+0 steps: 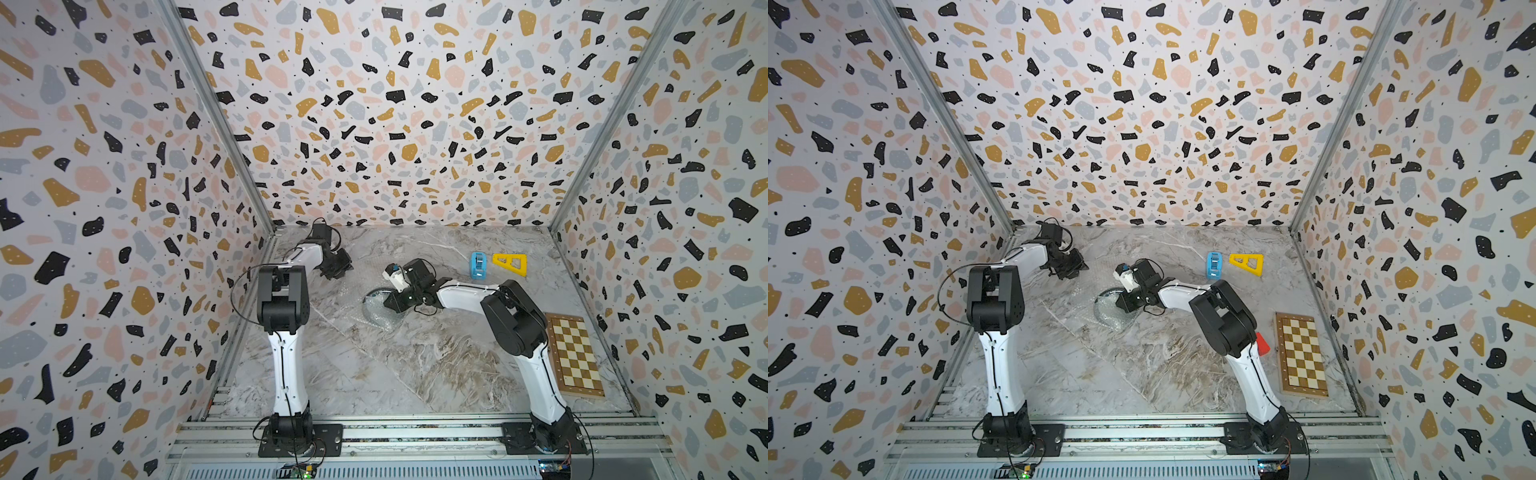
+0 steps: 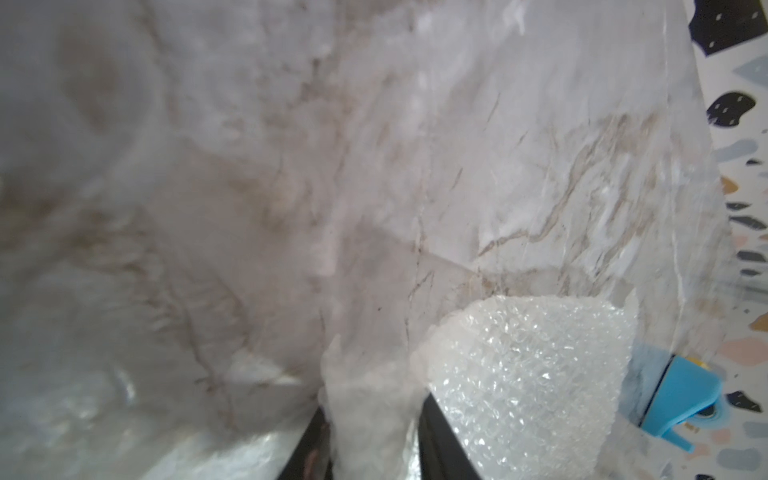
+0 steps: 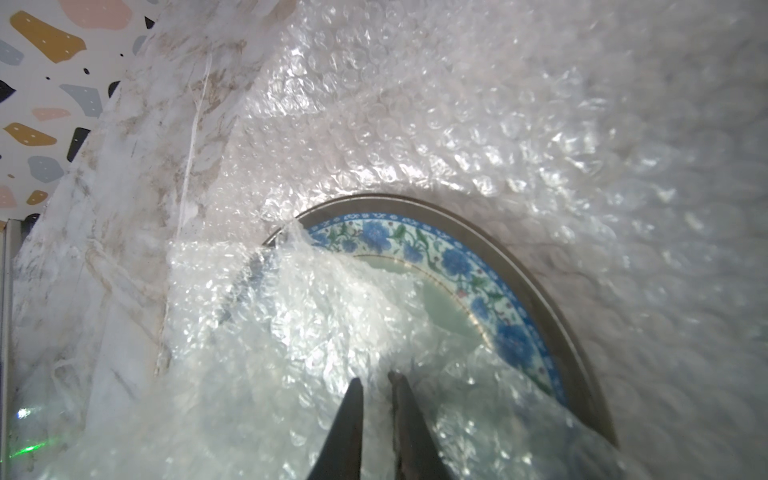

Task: Wrap dinner plates in bubble wrap
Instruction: Wrap the plate in the bubble wrap.

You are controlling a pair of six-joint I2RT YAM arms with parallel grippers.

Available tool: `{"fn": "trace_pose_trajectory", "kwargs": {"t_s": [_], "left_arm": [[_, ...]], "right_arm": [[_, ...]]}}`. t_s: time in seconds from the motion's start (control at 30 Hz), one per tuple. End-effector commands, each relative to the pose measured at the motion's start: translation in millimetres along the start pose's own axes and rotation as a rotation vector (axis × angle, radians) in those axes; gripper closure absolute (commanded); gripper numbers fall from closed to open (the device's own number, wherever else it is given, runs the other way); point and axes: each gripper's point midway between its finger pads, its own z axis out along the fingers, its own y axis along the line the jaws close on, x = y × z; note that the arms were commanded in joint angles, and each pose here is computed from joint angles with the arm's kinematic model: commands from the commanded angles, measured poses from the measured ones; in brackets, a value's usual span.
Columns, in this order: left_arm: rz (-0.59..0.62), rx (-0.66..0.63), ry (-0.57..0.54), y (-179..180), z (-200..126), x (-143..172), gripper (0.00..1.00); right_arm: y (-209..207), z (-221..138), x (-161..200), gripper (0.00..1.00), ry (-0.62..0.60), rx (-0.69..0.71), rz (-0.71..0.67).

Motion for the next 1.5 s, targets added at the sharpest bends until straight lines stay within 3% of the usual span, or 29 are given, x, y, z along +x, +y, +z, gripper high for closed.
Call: {"fn": "trace_pose_trajectory", "kwargs": {"t_s": [0.0, 0.13, 0.23, 0.43, 0.63, 0.87, 1.07, 1.27, 1.47], "left_arm": [[-0.026, -0.047, 0.043, 16, -1, 17, 0.84], [0.012, 0.024, 0.032, -8, -23, 18, 0.95], [0.049, 0.079, 0.039, -26, -43, 27, 0.98], [0.094, 0.169, 0.086, -58, -66, 67, 0.94], [0.062, 0.216, 0.120, -64, -69, 107, 0.92], [0.039, 0.235, 0.157, -72, -65, 150, 0.92], [0.043, 0.243, 0.209, -75, -51, 183, 0.85], [0.015, 0.186, 0.288, -50, -26, 218, 0.84], [0.033, 0.118, 0.316, -23, -15, 232, 0.85]], "right_arm": [[-8, -1, 17, 0.83, 0.053, 0.021, 0.030], [-9, -3, 16, 0.84, 0.050, 0.023, 0.033], [-9, -5, 14, 0.84, 0.046, 0.025, 0.036], [-10, -4, 12, 0.84, 0.047, 0.027, 0.047], [-11, -5, 10, 0.84, 0.046, 0.032, 0.048], [-12, -6, 10, 0.84, 0.046, 0.032, 0.053], [-11, -8, 8, 0.83, 0.043, 0.017, 0.059], [-9, -17, 2, 0.80, 0.025, -0.001, 0.068], [-5, -40, -13, 0.76, -0.027, -0.044, 0.099]]}}
